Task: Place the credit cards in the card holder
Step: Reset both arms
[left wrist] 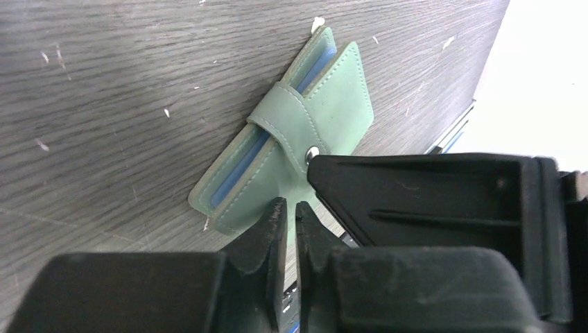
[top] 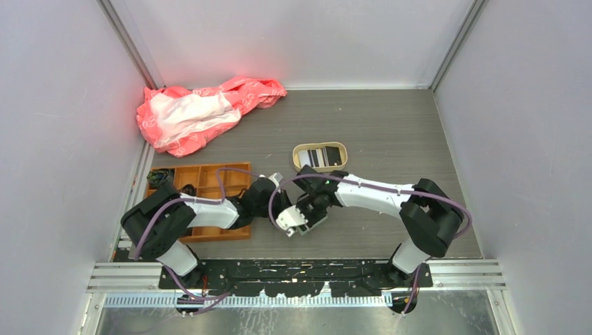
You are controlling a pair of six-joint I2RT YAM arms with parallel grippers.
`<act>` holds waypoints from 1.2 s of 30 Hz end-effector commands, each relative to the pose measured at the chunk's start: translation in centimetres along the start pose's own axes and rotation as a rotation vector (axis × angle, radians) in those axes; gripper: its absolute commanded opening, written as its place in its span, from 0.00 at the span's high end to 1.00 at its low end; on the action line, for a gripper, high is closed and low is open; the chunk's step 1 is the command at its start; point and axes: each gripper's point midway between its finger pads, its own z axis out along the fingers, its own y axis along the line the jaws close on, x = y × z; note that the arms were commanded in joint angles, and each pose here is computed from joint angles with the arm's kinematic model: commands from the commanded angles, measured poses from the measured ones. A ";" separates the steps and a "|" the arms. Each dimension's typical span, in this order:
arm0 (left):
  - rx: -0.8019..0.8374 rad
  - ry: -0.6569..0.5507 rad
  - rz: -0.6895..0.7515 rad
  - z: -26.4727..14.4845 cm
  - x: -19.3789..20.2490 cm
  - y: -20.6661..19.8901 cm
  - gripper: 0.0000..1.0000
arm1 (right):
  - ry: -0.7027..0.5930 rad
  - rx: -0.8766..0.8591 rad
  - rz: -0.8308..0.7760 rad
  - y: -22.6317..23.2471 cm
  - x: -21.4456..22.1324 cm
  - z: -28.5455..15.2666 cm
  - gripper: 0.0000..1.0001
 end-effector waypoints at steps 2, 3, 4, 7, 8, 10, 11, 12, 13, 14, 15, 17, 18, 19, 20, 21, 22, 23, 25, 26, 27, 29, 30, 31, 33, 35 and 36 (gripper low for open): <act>-0.016 -0.085 0.064 -1.7 -2.2 -1.4 0.83 | -0.172 -0.049 0.308 -1.7 -1.9 -4.5 0.54; -0.018 -0.100 0.075 -2.2 -2.7 -1.7 0.82 | -0.172 -0.037 0.335 -2.2 -1.6 -5.4 0.51; -0.012 -0.114 0.086 -2.7 -3.1 -2.1 0.81 | -0.164 -0.037 0.361 -2.2 -1.3 -6.4 0.49; 0.002 -0.163 0.133 -4.5 -4.6 -3.4 0.79 | -0.154 -0.015 0.423 -2.2 -0.2 -9.1 0.45; 0.003 -0.178 0.153 -5.2 -5.1 -3.8 0.78 | -0.144 0.005 0.473 -2.2 0.2 -10.0 0.42; 0.011 -0.211 0.219 -6.9 -5.9 -5.2 0.78 | -0.111 0.073 0.586 -2.9 1.0 -12.1 0.36; 0.005 -0.226 0.268 -8.0 -6.3 -5.8 0.78 | -0.093 0.132 0.651 -3.6 1.5 -13.5 0.32; -0.007 -0.252 0.326 -9.1 -6.9 -6.5 0.77 | -0.075 0.203 0.732 -4.5 2.3 -15.0 0.28; -0.035 -0.270 0.381 -10.5 -7.4 -7.0 0.76 | -0.058 0.290 0.835 -5.7 3.3 -16.9 0.23; -0.047 -0.304 0.447 -12.0 -8.1 -7.8 0.75 | -0.054 0.368 0.937 -6.8 4.4 -18.8 0.18; -0.056 -0.381 0.505 -14.3 -9.5 -9.3 0.64 | -0.064 0.454 1.051 -7.9 5.7 -21.2 0.13; -0.102 -0.509 0.580 -18.1 -11.6 -10.8 0.39 | -0.122 0.595 1.249 -9.5 8.3 -25.9 0.01; -0.116 -0.572 0.605 -19.8 -12.4 -11.4 0.27 | -0.183 0.662 1.329 -10.1 9.5 -28.5 0.01; -0.122 -0.634 0.618 -21.6 -13.2 -12.1 0.14 | -0.242 0.734 1.400 -10.7 10.6 -30.8 0.00; -0.121 -0.681 0.626 -23.2 -13.7 -12.7 0.11 | -0.285 0.833 1.481 -11.0 12.0 -33.5 0.00; -0.119 -0.715 0.631 -24.6 -14.2 -13.3 0.07 | -0.312 0.921 1.525 -11.2 13.2 -35.7 0.00; -0.115 -0.735 0.634 -25.7 -14.5 -13.9 0.05 | -0.340 1.014 1.556 -11.5 14.0 -37.8 0.01; -0.114 -0.746 0.634 -26.8 -14.7 -14.3 0.05 | -0.352 1.112 1.602 -11.5 14.9 -39.6 0.01; -0.113 -0.751 0.641 -28.4 -14.7 -15.3 0.04 | -0.319 1.237 1.602 -10.8 15.1 -42.4 0.01; -0.112 -0.752 0.647 -29.1 -14.6 -15.7 0.05 | -0.311 1.253 1.569 -10.6 14.5 -43.4 0.01; -0.106 -0.753 0.649 -29.6 -14.5 -16.2 0.04 | -0.305 1.266 1.552 -10.3 13.9 -44.1 0.01; -0.091 -0.757 0.653 -30.7 -14.2 -16.9 0.04 | -0.324 1.298 1.573 -10.0 13.1 -45.4 0.01; -0.085 -0.759 0.652 -31.1 -14.1 -17.3 0.05 | -0.342 1.316 1.598 -9.9 12.8 -45.8 0.00; -0.077 -0.761 0.654 -31.6 -14.0 -17.6 0.04 | -0.380 1.344 1.651 -9.8 12.5 -46.3 0.01; -0.068 -0.768 0.653 -32.4 -13.8 -18.0 0.05 | -0.436 1.407 1.732 -9.4 12.2 -47.2 0.01; -0.063 -0.775 0.655 -33.2 -13.6 -18.3 0.04 | -0.453 1.487 1.801 -8.3 12.7 -48.4 0.01; -0.061 -0.780 0.656 -33.5 -13.5 -18.4 0.04 | -0.454 1.510 1.813 -8.0 12.7 -48.8 0.00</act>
